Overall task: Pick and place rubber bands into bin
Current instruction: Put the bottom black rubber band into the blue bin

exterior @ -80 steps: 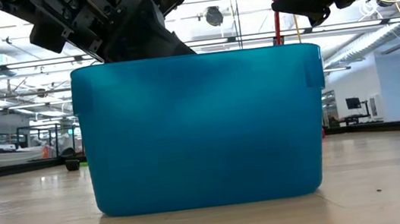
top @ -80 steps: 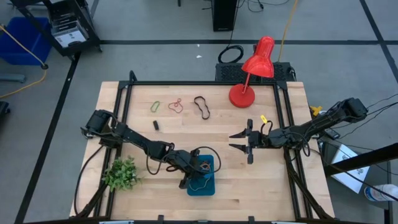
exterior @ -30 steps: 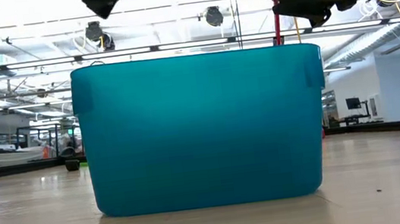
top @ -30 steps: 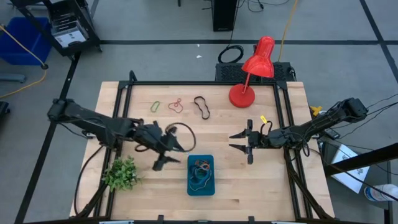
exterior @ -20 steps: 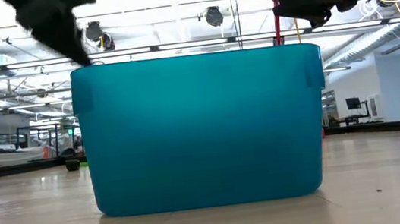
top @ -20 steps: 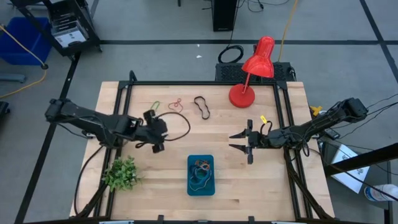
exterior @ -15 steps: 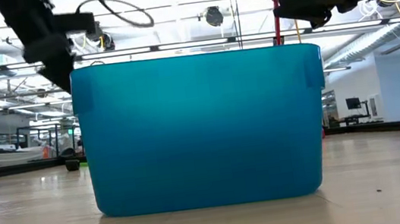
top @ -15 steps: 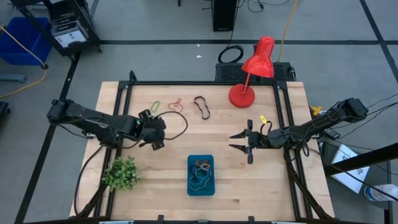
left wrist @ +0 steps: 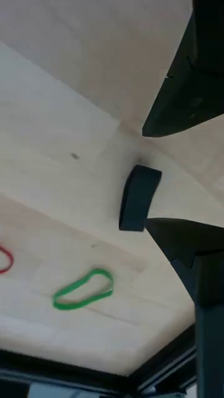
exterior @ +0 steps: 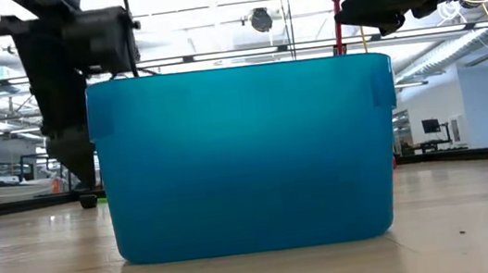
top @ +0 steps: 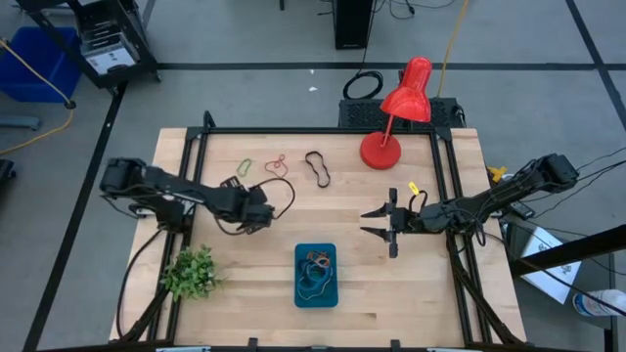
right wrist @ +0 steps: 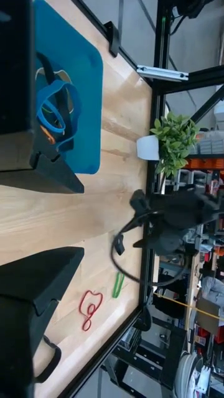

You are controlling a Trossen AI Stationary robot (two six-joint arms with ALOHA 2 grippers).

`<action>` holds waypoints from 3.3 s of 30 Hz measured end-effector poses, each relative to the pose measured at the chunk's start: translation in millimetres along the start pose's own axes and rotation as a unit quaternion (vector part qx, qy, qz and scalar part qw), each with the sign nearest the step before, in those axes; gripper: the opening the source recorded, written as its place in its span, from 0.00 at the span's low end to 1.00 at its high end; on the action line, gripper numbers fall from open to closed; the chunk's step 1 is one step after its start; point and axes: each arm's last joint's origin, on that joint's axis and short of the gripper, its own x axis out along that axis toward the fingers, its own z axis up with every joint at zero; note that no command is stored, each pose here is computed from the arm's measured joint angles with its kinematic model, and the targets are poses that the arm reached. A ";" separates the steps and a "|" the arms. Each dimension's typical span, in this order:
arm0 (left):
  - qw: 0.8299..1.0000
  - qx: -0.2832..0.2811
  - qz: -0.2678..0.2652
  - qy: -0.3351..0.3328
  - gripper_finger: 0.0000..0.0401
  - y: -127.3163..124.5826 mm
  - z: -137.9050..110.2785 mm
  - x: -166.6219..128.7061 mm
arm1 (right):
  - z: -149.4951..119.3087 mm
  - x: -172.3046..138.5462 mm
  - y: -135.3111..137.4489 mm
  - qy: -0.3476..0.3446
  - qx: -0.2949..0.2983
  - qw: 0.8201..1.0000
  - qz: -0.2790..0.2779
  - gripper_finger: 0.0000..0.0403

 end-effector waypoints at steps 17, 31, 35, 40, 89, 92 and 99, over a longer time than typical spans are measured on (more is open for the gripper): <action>0.996 0.001 0.019 0.083 0.58 2.6 12.2 44.0 | 0.8 0.0 0.0 -0.004 0.015 1.000 -0.001 0.36; 0.997 0.003 0.013 0.078 0.25 1.9 13.5 46.8 | 0.7 0.0 -0.2 -0.004 0.014 1.000 -0.002 0.36; 0.997 -0.001 0.008 0.074 0.12 1.0 14.3 47.5 | 0.6 0.0 -0.2 -0.003 0.014 1.000 -0.002 0.36; 0.997 -0.003 0.005 0.075 0.03 0.8 14.3 47.7 | 0.6 0.0 -0.2 -0.003 0.015 1.000 -0.002 0.36; 0.774 0.099 -0.429 -0.455 0.02 18.7 8.0 -145.6 | 0.5 0.0 0.0 -0.004 -0.001 1.000 0.000 0.36; 0.754 0.121 -0.454 -0.459 0.02 3.0 14.8 -150.4 | 0.9 -0.1 0.0 -0.006 -0.001 1.000 0.000 0.36; 0.809 0.188 -0.403 -0.384 0.02 -26.3 36.5 -168.4 | 0.4 0.0 0.0 -0.003 -0.002 1.000 0.000 0.36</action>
